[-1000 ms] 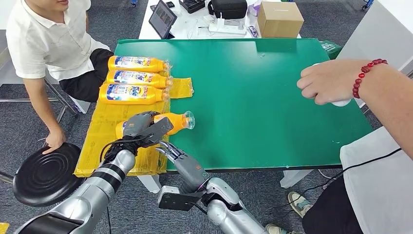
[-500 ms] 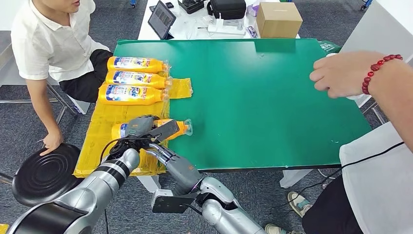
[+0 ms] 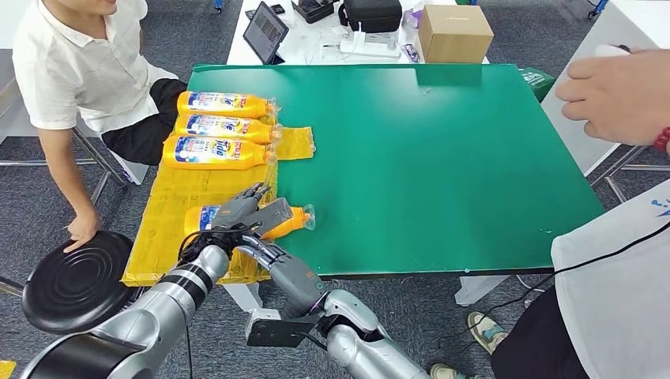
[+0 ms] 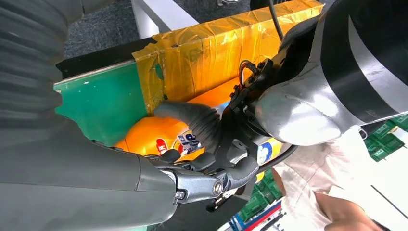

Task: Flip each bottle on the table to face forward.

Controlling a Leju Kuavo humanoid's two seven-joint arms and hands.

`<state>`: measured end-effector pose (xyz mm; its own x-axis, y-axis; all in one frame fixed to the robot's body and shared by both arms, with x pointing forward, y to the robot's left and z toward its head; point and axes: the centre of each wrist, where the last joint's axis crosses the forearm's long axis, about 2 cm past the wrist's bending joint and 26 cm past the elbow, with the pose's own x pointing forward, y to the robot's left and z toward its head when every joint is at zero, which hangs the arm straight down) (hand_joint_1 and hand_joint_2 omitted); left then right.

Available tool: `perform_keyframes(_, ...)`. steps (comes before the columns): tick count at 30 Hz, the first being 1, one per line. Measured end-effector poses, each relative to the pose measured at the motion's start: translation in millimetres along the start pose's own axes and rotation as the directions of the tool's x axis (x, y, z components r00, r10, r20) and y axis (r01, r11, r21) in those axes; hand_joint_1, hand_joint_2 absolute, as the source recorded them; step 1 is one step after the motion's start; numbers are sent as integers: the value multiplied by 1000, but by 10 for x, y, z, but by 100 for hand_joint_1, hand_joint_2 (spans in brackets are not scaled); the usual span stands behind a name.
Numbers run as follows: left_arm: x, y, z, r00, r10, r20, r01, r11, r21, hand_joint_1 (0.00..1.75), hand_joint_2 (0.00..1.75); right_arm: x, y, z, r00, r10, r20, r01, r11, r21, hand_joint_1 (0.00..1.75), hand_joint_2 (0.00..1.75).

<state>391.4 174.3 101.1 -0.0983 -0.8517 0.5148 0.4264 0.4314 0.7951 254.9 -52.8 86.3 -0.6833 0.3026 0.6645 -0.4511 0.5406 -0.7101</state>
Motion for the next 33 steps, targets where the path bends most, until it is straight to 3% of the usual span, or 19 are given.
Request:
perform_keyframes(12,134,-255,131,968,184,168,-199,977,74,0,175,-28,52,83,1000,7,-19,-7,1000,-10,0,175)
perform_keyframes(15,150,-294,172,937,284,203,-309,946,101,0,175,-32,65,103,1000,12,-25,-13,1000,-12,0,175)
perform_keyframes(17,159,-316,205,877,424,227,-454,885,104,0,175,-36,78,122,999,15,-29,-15,1000,-14,0,175)
perform_keyframes(22,131,-241,231,624,736,262,-778,616,122,0,175,-28,110,150,999,20,-28,-21,999,-25,0,175)
perform_keyframes(33,38,-126,216,409,849,335,-912,373,167,0,175,24,174,145,1000,13,-3,-13,1000,-7,0,175)
